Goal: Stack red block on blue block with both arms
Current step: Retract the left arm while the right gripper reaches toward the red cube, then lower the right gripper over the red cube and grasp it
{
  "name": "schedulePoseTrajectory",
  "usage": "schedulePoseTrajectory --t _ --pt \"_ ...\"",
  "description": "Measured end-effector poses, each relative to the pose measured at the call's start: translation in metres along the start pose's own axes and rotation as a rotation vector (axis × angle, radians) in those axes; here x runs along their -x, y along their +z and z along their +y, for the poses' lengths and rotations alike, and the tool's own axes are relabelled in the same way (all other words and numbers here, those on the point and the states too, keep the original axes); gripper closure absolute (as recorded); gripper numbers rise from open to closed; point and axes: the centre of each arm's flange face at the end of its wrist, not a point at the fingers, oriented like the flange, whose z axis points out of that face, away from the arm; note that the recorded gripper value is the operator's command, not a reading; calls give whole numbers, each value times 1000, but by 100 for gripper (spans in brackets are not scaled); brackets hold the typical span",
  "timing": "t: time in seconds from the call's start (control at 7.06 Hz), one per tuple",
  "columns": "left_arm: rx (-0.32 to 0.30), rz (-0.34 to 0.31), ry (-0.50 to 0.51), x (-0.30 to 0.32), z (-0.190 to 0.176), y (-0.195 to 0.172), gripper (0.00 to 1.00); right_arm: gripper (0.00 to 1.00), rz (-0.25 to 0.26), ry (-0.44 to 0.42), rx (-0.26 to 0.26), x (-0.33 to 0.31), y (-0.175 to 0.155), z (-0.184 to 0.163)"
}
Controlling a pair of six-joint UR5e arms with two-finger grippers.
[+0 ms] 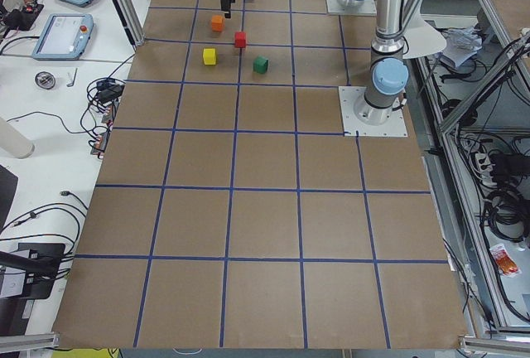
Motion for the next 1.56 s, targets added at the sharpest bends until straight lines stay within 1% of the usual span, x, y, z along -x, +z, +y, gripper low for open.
schedulePoseTrajectory --t 0.14,0.28,0.42,0.57,0.71,0.85,1.13,1.28,1.42,1.56 --pt "-12 -8 4 33 23 -17 0 0 -3 0 13 1 8 -1" --pt "-33 -15 17 55 49 -28 0 0 -7 -3 35 5 24 -5" --pt "-59 -20 -19 64 74 -33 0 0 -9 -16 63 13 42 -9" --pt "-77 -20 -86 67 90 -33 0 0 -13 -45 88 29 60 -11" --pt "-91 -16 -133 67 98 -29 0 0 -18 -89 100 54 77 -10" --pt "-97 -5 -155 69 100 -27 0 0 -23 -124 101 83 93 -6" --pt "-109 16 -175 75 99 -31 0 0 -25 -145 122 130 126 5" --pt "-111 17 -180 79 96 -36 0 0 -31 -156 107 146 143 2" --pt "-101 17 -180 81 93 -38 0 0 -36 -162 90 156 162 -4" --pt "-90 17 -178 82 92 -38 0 0 -39 -162 85 162 179 -9"
